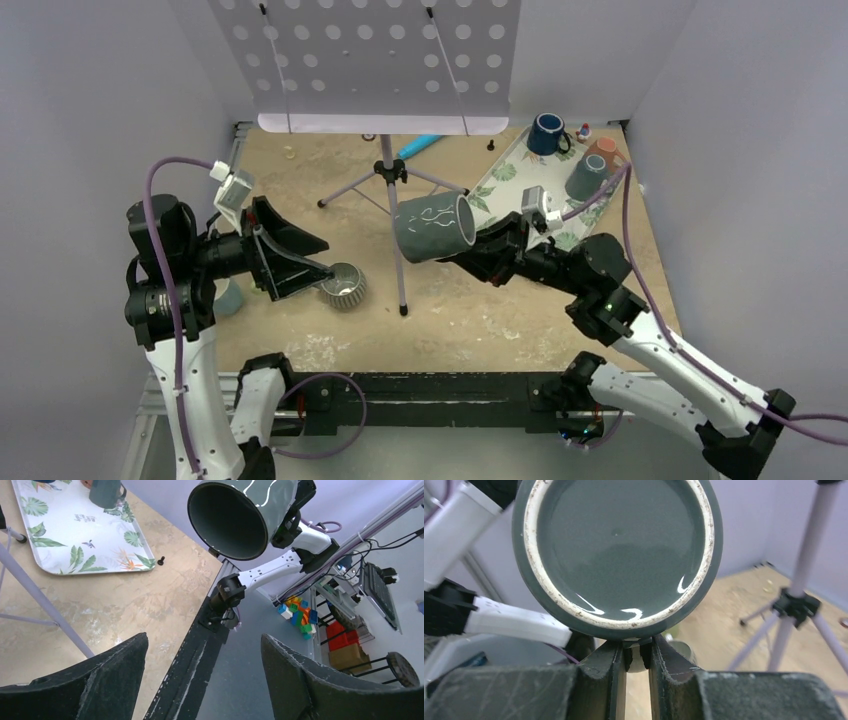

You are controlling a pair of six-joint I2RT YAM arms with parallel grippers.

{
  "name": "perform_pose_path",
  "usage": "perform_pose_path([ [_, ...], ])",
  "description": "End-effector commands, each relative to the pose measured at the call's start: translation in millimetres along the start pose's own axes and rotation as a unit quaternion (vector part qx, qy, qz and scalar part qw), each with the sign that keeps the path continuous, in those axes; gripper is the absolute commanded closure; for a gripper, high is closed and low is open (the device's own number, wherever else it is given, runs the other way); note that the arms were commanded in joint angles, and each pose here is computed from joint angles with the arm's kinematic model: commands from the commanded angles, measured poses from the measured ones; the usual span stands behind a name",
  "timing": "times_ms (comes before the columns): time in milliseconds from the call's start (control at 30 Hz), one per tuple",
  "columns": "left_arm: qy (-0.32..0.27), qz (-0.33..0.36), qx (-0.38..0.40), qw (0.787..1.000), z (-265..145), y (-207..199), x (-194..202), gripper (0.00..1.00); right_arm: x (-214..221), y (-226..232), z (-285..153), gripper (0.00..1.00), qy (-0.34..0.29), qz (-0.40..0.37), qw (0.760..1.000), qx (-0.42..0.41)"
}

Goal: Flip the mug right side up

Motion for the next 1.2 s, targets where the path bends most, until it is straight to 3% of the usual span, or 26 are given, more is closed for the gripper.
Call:
perform_pose_path([
  [0, 0.007, -0.013, 0.025, 1.0, -0.6, -17.9, -6.0, 0.13, -59.8, 8.8, 28.8, 1.0, -0.146, 0.007, 0.989, -0.006],
  [433, -0.012, 0.015, 0.014, 1.0, -1.1, -41.3, -11.2, 0.09, -63.4, 39.8, 114.4, 1.0, -0.168, 0.051, 0.98, -0.098],
  [600, -0.036, 0.015, 0.001, 0.999, 0.8, -37.4, -24.4, 0.16, -44.2, 51.5, 140.3, 1.0, -0.149, 0.07, 0.978, -0.128],
  [800, -0.054, 0.01, -0.005, 0.998, 2.5, -32.2, -34.4, 0.46, -18.0, 54.1, 157.4, 1.0, -0.116, 0.082, 0.981, -0.134],
  [833, -0.059, 0.005, -0.009, 0.998, 3.0, -28.9, -35.5, 0.58, -15.4, 54.6, 159.0, 1.0, -0.113, 0.083, 0.981, -0.137],
  [900, -0.066, -0.006, -0.016, 0.998, 3.9, -21.0, -36.6, 0.93, -8.4, 56.0, 162.2, 1.0, -0.1, 0.08, 0.981, -0.144],
  [933, -0.068, -0.012, -0.018, 0.997, 4.4, -16.3, -36.5, 1.0, -4.6, 56.1, 162.8, 1.0, -0.09, 0.077, 0.982, -0.145],
  [967, -0.066, -0.012, -0.019, 0.998, 4.7, -12.3, -35.7, 1.0, -1.6, 55.4, 162.3, 0.9, -0.076, 0.075, 0.984, -0.141],
  [1067, -0.066, 0.023, -0.05, 0.996, 3.9, 1.6, -29.3, 1.0, 7.8, 50.9, 151.4, 0.28, -0.024, 0.045, 0.991, -0.121],
  [1100, -0.067, 0.054, -0.083, 0.993, 2.2, 8.4, -25.9, 1.0, 11.8, 46.5, 144.0, 0.13, -0.003, 0.029, 0.995, -0.1],
  [1167, -0.051, 0.132, -0.145, 0.979, -2.7, 22.1, -18.7, 1.0, 18.7, 35.8, 124.9, 0.04, 0.033, 0.006, 0.998, -0.045],
])
Point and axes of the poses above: each gripper's point midway between its finger pads, its own z axis out along the fingers, its own y axis along the line the jaws close on, x = y × z, the point moved 7 cm from there along -z, back along the fingers, and after that the axes turned 13 degrees about -z, right-handed, at the moved point
